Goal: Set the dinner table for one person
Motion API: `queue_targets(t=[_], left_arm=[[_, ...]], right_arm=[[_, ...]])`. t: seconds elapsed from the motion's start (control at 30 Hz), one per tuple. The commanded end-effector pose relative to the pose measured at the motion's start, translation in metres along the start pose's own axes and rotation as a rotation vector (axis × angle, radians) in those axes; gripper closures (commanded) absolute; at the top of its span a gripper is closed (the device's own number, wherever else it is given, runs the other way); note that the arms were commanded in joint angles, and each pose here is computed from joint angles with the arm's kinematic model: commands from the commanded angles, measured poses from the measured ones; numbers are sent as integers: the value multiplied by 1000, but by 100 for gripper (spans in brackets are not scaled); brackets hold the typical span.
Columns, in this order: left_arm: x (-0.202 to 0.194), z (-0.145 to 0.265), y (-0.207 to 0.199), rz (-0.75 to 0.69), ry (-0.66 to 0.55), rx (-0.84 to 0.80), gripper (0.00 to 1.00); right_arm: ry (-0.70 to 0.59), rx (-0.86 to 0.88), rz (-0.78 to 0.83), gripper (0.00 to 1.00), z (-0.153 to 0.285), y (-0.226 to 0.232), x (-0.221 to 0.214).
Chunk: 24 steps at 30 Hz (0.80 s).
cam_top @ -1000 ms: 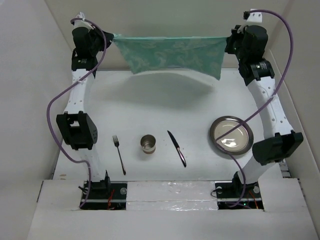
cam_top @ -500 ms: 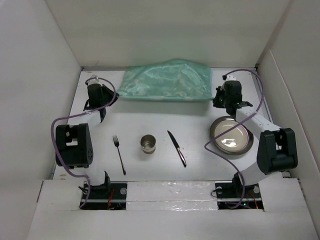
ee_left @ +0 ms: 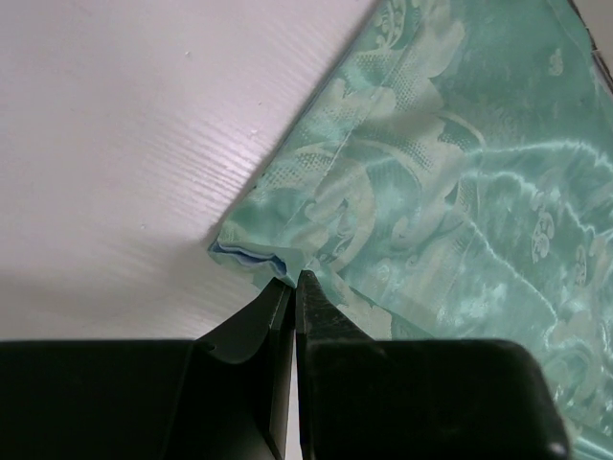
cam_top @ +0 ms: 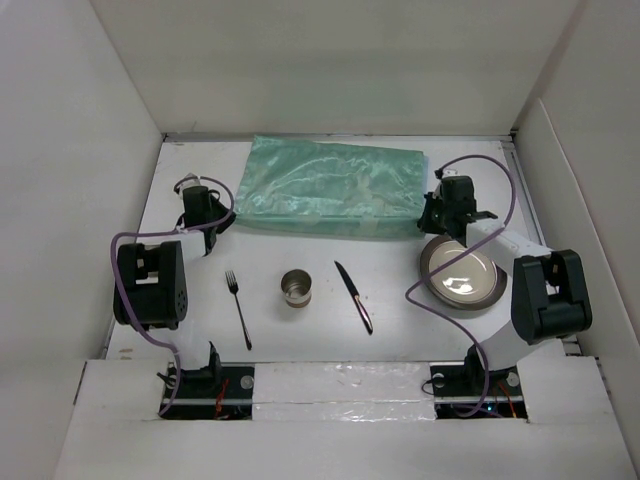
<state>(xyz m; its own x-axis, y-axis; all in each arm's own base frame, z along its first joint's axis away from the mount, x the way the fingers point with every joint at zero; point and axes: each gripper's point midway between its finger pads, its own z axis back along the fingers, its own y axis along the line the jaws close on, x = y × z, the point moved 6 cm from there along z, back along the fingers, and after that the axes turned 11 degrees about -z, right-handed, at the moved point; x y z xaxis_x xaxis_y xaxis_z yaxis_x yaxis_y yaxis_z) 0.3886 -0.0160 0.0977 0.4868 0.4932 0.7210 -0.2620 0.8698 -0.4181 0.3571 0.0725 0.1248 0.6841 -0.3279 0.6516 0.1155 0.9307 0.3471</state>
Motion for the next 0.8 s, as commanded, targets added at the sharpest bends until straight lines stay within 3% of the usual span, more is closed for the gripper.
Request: queue_targets(t=[0.0, 0.1, 0.2, 0.27, 0.3, 0.33, 0.37, 0.43, 0.57, 0.63, 0.77], left_arm=[[11, 11, 4, 27, -60, 44, 100], [10, 25, 5, 81, -72, 58, 100], [18, 45, -2, 136, -111, 36, 100], [16, 51, -3, 165, -106, 39, 93], [15, 53, 2, 180, -101, 83, 87], [16, 57, 3, 195, -102, 97, 64], [16, 58, 4, 222, -102, 113, 52], [20, 68, 0, 240, -126, 94, 36], [39, 98, -13, 304, -253, -3, 30], [51, 120, -25, 305, -329, -97, 33], [70, 165, -65, 217, -366, -343, 37]], right_arm=[[8, -16, -9, 98, 7, -5, -3], [5, -33, -18, 88, 11, -8, -7], [-55, -4, -29, 64, 28, -1, 5], [-74, 4, -43, 56, 32, -1, 12], [-87, 28, -56, 52, 35, 0, 21], [-90, 47, -64, 46, 34, 2, 26], [-76, 60, -82, 45, 29, 2, 27], [-81, 106, -96, 39, 23, 9, 43], [-62, 98, -175, 32, -13, 13, 62], [-9, 56, -218, 29, -40, 5, 59], [28, 54, -323, 28, -77, 7, 82]])
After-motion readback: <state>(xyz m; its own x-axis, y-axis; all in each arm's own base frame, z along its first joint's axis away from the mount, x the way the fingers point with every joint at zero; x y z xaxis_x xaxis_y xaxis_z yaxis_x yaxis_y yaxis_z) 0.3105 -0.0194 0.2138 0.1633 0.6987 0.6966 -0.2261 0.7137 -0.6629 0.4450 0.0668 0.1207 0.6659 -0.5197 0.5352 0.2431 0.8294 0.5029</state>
